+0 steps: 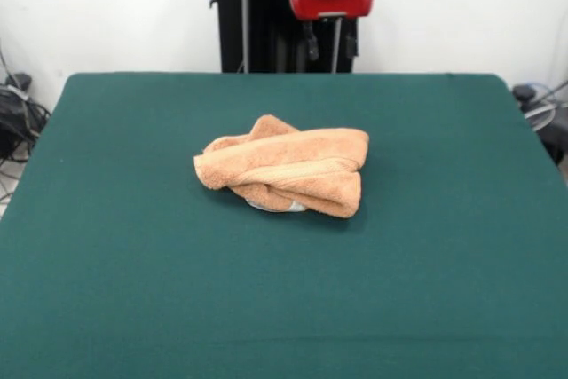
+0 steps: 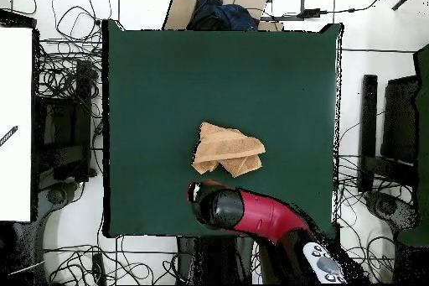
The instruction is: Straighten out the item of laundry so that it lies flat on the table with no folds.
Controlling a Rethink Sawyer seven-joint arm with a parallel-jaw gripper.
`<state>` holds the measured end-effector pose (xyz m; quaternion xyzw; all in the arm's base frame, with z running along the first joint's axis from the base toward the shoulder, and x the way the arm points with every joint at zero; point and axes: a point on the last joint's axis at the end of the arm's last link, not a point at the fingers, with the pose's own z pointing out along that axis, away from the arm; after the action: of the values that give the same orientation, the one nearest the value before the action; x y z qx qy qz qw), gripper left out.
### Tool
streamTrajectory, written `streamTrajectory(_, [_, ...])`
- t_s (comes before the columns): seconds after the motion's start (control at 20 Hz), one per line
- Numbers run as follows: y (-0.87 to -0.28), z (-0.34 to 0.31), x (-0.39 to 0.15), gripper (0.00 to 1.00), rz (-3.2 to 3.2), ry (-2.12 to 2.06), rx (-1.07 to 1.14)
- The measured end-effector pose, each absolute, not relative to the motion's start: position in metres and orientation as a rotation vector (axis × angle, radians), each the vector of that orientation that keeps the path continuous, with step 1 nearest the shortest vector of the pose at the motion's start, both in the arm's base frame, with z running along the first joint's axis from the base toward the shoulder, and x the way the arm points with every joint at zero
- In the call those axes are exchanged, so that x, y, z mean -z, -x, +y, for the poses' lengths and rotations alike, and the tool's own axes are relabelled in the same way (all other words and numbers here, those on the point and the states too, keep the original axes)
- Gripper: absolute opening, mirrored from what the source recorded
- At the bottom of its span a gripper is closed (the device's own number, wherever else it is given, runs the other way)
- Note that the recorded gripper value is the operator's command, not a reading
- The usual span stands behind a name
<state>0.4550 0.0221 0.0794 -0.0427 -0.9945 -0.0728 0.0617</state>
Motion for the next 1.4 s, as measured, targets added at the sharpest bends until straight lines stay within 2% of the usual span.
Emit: streamTrajectory(1.4, [-0.527,0.007,-0.063,1.00,-2.956,0.004,0.252])
